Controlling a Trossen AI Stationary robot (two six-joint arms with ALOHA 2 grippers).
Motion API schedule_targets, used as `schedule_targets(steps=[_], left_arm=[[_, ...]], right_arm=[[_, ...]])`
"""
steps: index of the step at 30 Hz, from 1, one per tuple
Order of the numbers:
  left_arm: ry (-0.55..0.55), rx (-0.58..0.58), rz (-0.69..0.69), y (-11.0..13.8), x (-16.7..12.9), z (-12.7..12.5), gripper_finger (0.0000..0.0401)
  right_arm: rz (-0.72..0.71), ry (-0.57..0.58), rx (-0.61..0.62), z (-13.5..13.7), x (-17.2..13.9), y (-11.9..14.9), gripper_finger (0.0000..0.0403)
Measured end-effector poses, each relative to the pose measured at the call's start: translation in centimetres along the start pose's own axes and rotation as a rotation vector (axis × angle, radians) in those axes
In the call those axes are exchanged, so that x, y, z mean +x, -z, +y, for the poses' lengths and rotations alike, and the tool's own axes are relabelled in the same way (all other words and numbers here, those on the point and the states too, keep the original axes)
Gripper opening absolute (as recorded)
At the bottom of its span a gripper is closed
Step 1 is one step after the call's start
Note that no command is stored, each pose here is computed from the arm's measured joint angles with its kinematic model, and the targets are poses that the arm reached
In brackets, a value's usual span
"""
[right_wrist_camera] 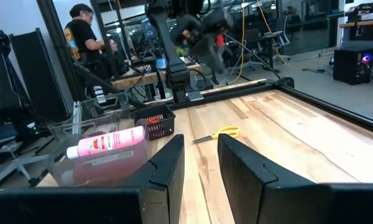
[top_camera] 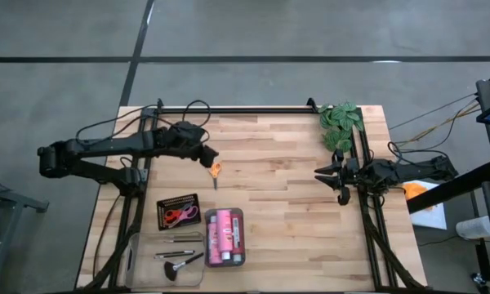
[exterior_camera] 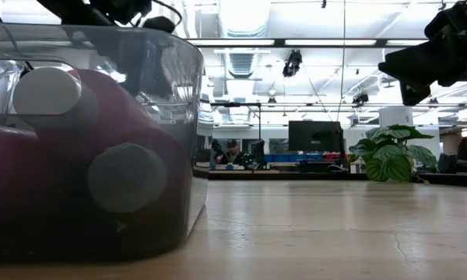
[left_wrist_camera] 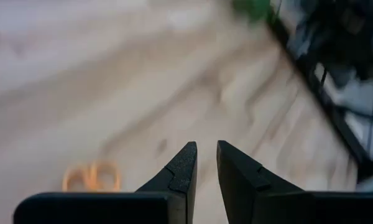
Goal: Pick & Place Paint Supplies
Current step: Put the yellow scissors into the black bin
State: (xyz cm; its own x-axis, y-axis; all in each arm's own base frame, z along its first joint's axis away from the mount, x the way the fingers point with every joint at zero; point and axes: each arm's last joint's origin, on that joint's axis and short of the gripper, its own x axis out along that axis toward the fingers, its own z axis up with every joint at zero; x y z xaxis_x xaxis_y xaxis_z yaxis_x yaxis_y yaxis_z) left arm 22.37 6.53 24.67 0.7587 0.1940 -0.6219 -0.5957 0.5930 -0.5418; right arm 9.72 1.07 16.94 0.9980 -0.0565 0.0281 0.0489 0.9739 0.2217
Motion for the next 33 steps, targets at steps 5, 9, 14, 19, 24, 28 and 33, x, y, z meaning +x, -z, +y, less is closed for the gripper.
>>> schedule_targets(steps=[5,9,14,19,24,28,33], left_arm=[[-0.078,-0.054,0.228,1.3,-0.7,0.5,0.0066],[-0.223,-0.173,0.236,1.6,-1.1,1.3,0.0066],[-0.311,-0.289,0.157,1.3,-1.0,1.7,0.0066],[-0.357,-0.328,0.174,1.4,0.5,2.1,0.0066],[-0.438,-0.370,0.253,2.1,2.8,2.8,0.0069],[-0.477,-0.372,0.302,2.1,4.4,2.9,0.0075],[-0.530,-0.338,0.346,2.3,6.4,3.3,0.0077]], right_arm=[[0.000,0.000,0.000,0.0,0.0,0.0,0.0095],[0.000,0.001,0.000,0.0,0.0,0.0,0.0095],[0.000,0.001,0.000,0.0,0.0,0.0,0.0095],[0.000,0.001,0.000,0.0,0.0,0.0,0.0095],[-0.001,0.001,0.000,0.0,0.0,0.0,0.0095],[-0.002,0.001,0.000,0.0,0.0,0.0,0.0095],[-0.001,0.001,0.000,0.0,0.0,0.0,0.0095]])
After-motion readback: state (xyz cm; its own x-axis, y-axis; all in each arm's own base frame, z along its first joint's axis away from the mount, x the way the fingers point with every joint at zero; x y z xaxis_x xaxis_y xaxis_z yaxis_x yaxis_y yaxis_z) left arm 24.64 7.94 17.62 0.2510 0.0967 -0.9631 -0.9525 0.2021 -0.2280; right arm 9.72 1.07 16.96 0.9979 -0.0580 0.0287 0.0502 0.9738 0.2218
